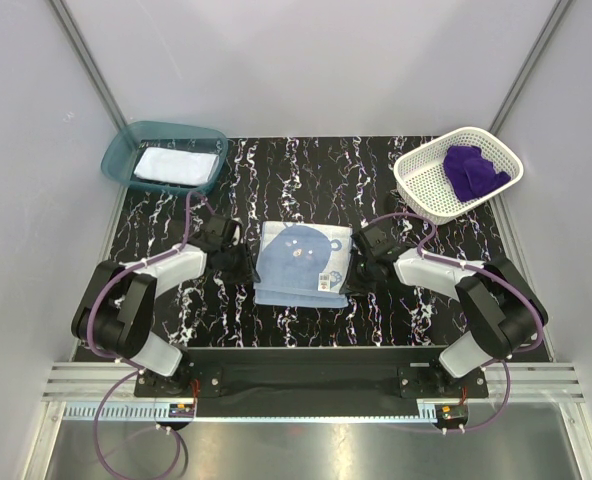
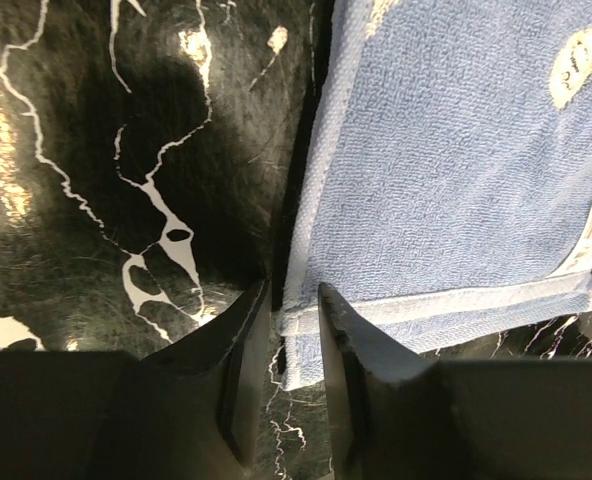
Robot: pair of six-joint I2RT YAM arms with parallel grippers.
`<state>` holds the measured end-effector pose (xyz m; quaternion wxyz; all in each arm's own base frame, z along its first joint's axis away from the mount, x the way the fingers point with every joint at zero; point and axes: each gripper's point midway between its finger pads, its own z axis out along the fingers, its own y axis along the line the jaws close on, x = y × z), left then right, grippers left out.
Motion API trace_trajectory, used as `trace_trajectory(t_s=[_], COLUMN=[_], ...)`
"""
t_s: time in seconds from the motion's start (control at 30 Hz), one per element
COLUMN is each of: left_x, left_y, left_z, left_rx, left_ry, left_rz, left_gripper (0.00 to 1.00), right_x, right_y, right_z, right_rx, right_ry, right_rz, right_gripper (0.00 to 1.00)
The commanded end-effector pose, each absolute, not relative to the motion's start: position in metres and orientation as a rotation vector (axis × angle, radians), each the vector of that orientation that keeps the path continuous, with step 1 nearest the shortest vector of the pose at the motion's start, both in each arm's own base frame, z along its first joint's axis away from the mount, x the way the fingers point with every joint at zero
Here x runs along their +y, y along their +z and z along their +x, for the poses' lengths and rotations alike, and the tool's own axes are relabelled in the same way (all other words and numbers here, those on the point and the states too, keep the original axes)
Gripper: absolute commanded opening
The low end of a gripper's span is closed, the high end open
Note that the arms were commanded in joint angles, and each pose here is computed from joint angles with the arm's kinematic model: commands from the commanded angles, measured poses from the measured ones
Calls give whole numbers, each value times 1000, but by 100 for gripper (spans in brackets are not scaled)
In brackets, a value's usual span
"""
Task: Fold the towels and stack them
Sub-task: Fold the towel
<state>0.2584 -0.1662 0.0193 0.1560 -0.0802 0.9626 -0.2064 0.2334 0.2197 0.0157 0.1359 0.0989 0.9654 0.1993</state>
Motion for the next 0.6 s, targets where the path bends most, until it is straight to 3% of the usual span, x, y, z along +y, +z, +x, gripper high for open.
trace_trajectory(t_s=[0.0,0.13,0.27,0.3,0.57], left_x=[-168,-171,-169,-168,-175], left_y=[15,13,16,17,44], left_z=[261,260,260,260,265], left_rx=[2737,2743,2746,2749,2735], left_ry=[-589,-596,-575,-567,-532], left_rz=[-241,-234,-231,-234,-187], left_gripper=[32,29,11,0,0], right_x=[222,222,223,221,224], right_y=[21,20,25,26,51], right_z=[241,241,243,243,254], right_rx=[2748,2747,2734,2736,2702], right_ry=[564,561,566,552,547], right_rz=[265,266,268,267,222], right_gripper=[20,20,12,8,8])
